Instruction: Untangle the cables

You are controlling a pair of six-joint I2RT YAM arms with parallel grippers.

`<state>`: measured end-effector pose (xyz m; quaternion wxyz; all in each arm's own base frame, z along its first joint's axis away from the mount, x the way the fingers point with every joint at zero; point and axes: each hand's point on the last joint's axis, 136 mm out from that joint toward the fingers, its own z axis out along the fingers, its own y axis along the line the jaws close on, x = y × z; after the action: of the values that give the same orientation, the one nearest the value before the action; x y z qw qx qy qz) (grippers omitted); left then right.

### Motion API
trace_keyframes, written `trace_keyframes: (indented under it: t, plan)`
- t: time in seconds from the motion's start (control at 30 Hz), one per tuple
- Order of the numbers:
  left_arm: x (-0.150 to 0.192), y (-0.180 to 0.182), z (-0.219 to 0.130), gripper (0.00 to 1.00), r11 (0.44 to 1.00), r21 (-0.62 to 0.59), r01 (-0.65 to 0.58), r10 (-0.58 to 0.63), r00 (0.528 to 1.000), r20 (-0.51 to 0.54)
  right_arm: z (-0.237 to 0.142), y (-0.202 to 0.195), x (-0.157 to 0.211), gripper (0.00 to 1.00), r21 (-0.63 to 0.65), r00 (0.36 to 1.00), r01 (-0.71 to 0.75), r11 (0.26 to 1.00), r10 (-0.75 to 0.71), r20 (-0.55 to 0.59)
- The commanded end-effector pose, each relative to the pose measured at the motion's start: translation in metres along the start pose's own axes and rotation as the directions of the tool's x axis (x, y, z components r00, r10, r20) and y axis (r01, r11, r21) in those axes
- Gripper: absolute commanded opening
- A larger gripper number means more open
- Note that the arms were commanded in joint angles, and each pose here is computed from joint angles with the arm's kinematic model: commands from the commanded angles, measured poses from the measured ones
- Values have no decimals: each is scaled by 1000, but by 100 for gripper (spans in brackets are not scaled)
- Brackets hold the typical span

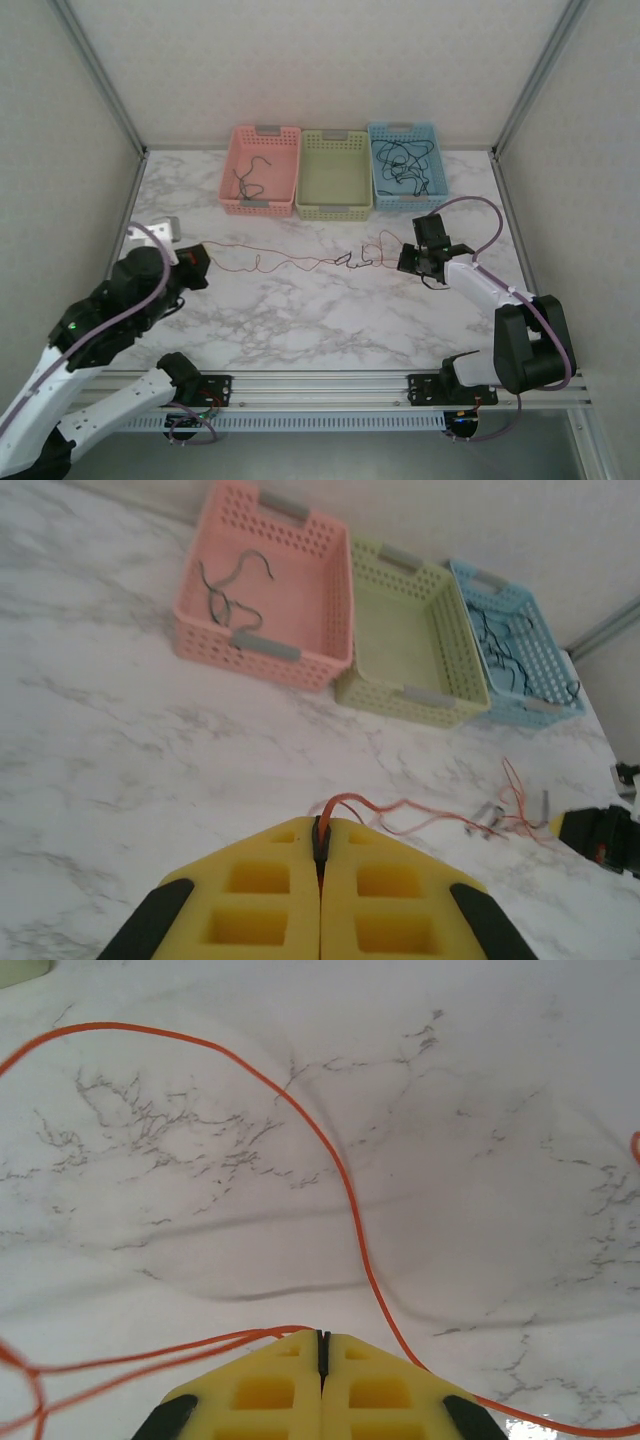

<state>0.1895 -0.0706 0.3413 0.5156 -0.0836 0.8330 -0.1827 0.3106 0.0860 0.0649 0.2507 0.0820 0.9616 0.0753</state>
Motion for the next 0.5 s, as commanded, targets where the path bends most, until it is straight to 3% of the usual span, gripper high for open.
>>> trace_keyframes:
  t: [0.0, 0.23, 0.47]
  plan:
    - [-30, 39, -39, 0, 986, -150, -79, 96, 990, 105, -4, -5, -8, 0, 49, 999, 28, 998, -29, 23]
    - [-68, 66, -82, 0, 953, -281, -110, 171, 964, 204, -2, -11, -6, 0, 83, 999, 29, 996, -31, 15]
    - [-43, 24, -54, 0, 987, -74, -140, 148, 983, 105, -4, -1, -9, 0, 31, 999, 19, 999, -20, 27]
